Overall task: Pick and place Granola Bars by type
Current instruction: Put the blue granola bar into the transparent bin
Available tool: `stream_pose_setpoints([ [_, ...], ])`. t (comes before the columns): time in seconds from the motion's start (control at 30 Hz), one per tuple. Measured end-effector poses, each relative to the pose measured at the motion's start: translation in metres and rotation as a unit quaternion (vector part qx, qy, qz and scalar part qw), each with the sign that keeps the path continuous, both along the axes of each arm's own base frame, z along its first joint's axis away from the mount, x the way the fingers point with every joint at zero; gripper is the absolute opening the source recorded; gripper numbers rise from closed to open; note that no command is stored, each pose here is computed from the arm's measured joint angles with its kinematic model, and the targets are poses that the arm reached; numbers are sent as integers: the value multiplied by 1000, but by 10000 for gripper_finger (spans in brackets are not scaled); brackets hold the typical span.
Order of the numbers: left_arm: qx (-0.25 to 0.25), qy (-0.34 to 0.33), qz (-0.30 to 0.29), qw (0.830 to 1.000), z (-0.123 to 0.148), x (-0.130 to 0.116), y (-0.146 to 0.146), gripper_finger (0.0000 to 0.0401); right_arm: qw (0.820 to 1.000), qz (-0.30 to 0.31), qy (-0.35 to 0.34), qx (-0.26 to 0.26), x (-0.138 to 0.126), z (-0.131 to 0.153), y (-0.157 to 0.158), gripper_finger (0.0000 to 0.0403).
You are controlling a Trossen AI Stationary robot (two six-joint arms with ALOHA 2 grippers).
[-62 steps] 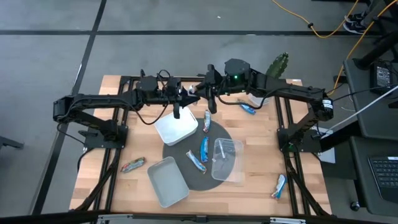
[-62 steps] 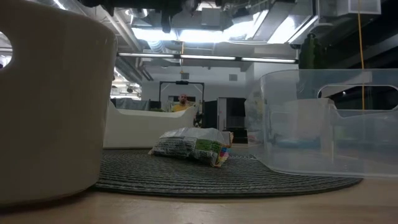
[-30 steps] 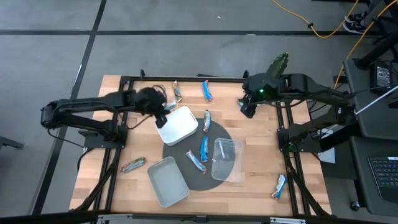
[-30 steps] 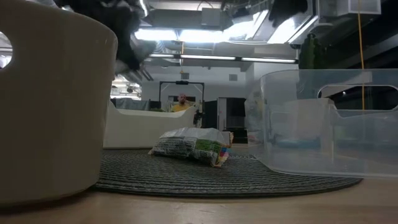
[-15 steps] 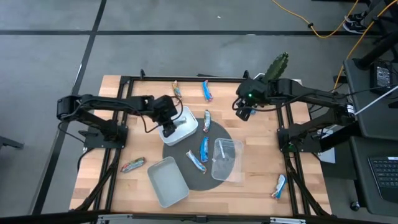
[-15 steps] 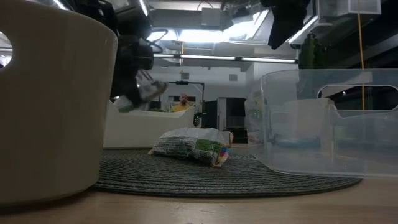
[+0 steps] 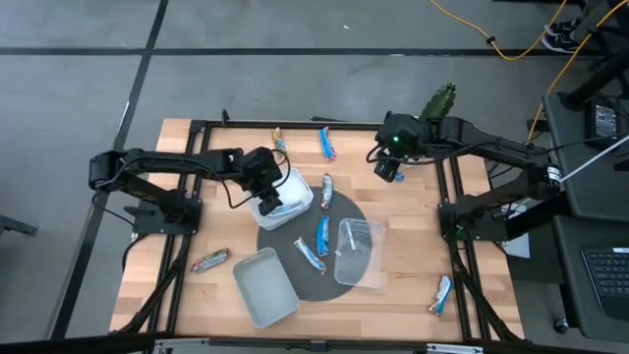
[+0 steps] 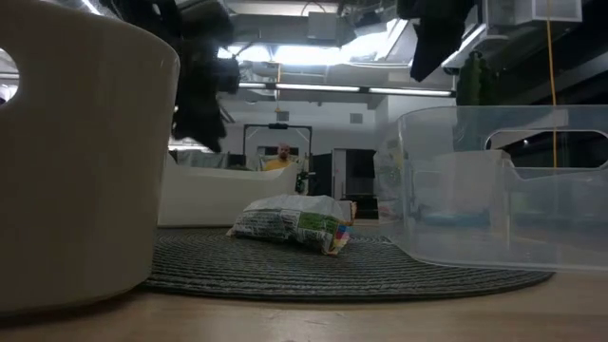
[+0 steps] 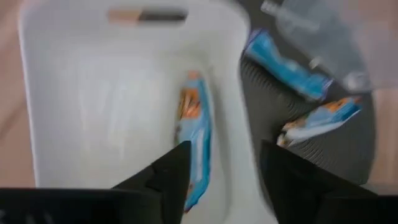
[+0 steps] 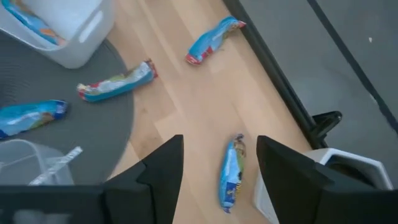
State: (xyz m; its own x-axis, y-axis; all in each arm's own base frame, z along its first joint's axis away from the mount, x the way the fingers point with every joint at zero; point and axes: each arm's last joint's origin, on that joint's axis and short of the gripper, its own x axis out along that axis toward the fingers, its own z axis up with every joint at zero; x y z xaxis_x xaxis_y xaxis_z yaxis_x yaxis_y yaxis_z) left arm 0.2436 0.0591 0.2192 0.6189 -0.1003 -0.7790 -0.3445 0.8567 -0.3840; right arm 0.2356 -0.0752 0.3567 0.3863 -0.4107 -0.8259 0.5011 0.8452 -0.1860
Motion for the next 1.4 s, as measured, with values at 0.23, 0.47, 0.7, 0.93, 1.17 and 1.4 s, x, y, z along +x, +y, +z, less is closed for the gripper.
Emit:
stream_pose_setpoints([
  [0.23,23,-64,-2,998,39,8,2,209,999,-17,45,12,8,-18,-31,207],
  [0.47,48,-81,-11,996,64,13,0,204,993,-31,104,55,22,-52,-67,271],
  [0.7,79,-54,7,995,77,11,-4,200,978,-62,169,106,36,-100,-101,356],
  [0.93,97,-47,21,994,83,6,-7,200,958,-91,228,151,24,-158,-114,371],
  [1.17,121,-55,39,990,90,0,-5,198,951,-84,276,113,15,-175,-108,371],
  [1.4,127,-60,49,989,92,-2,-2,198,964,-61,226,125,25,-172,-110,371],
])
